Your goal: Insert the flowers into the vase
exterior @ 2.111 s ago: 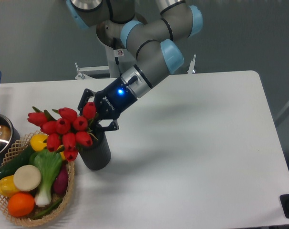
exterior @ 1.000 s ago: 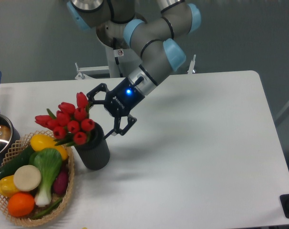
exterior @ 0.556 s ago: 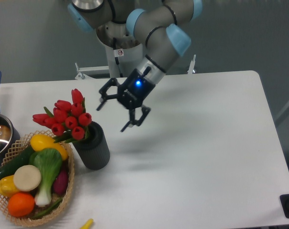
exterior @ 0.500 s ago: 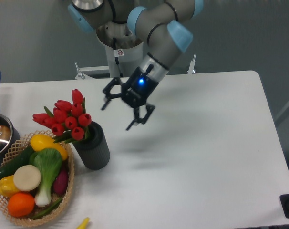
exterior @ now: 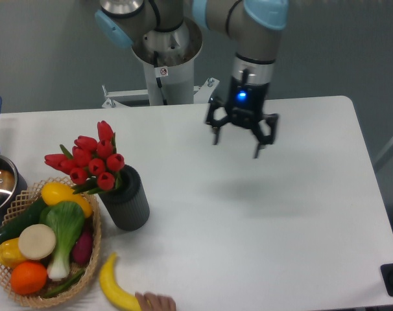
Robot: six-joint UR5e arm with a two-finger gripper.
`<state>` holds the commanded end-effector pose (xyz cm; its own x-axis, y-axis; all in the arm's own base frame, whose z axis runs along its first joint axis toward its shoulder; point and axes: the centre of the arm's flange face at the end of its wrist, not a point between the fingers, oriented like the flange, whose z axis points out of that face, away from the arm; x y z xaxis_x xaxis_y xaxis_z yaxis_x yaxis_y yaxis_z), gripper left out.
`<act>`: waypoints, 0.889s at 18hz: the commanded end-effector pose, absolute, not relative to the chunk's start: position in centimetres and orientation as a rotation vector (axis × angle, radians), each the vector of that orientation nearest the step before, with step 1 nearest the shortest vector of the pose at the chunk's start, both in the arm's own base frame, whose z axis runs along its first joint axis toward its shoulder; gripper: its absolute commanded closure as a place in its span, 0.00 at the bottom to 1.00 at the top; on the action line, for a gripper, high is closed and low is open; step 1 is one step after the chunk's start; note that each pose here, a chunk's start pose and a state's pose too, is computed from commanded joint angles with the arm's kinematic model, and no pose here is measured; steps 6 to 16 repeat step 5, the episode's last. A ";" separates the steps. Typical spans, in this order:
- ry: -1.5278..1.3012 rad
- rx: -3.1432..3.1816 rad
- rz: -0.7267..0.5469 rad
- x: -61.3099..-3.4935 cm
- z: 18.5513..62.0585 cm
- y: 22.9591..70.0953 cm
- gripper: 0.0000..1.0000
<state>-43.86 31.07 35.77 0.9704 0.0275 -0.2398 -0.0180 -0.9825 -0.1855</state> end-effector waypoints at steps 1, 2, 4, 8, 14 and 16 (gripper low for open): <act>-0.008 -3.002 0.399 -44.7 35.0 30.6 0.00; 0.012 -3.021 0.399 -45.4 34.5 30.5 0.00; 0.085 -3.046 0.406 -48.4 34.2 28.2 0.00; 0.149 -3.056 0.402 -48.8 33.9 27.7 0.00; 0.149 -3.056 0.402 -48.8 33.9 27.7 0.00; 0.149 -3.056 0.402 -48.8 33.9 27.7 0.00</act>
